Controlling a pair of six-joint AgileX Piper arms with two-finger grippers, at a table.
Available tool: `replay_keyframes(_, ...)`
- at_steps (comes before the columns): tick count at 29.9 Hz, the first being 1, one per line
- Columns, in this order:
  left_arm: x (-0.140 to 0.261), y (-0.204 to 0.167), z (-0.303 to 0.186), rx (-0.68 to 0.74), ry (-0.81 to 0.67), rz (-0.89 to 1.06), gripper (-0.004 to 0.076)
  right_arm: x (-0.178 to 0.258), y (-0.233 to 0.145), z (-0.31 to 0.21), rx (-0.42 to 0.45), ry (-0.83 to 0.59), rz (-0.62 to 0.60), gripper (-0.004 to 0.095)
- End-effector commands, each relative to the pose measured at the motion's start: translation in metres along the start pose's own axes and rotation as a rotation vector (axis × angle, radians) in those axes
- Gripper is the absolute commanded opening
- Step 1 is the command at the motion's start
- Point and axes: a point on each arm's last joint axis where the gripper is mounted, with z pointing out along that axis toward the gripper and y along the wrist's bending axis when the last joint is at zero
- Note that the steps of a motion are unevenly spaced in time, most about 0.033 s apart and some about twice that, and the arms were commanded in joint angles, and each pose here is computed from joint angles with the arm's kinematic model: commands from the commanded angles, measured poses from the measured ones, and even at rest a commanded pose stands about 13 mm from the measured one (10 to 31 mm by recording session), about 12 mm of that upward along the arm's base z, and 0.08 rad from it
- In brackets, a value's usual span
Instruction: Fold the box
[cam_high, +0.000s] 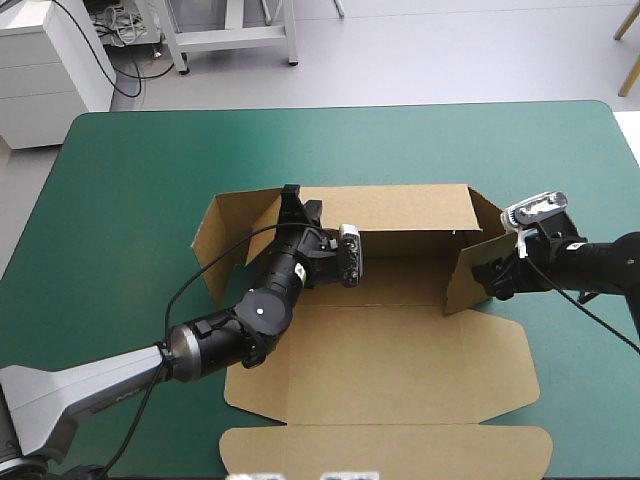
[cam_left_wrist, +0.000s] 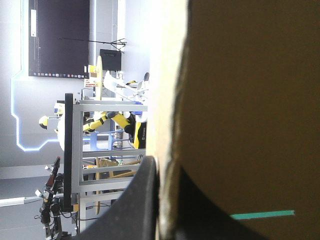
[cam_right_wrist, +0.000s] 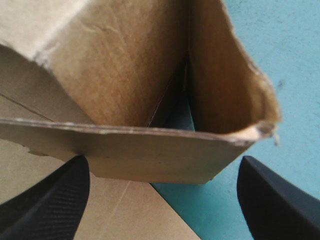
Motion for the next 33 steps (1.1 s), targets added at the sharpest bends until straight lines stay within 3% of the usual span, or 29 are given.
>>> replay_keyframes(1,-0.012,0.003,-0.006,0.040,-0.103,-0.056,-0.0008,-0.009,-0.003,0.001,-0.001,-0.049,-0.027,0.0736)
replay_keyframes(13,-0.012,0.003,-0.006,0.038,-0.100,-0.073,-0.0008,-0.014,0.002,0.020,-0.181,-0.102,-0.127,0.0736)
replay_keyframes(22,-0.012,0.003,-0.006,0.038,-0.100,-0.073,-0.0008,-0.019,0.016,0.024,-0.218,-0.107,-0.144,0.0736)
replay_keyframes(29,-0.012,0.003,-0.006,0.038,-0.100,-0.073,-0.0008,-0.035,0.021,0.033,-0.078,-0.184,-0.057,0.0736)
replay_keyframes(33,-0.012,0.003,-0.006,0.038,-0.100,-0.073,-0.0008,-0.036,0.018,0.032,-0.054,-0.189,-0.013,0.0736)
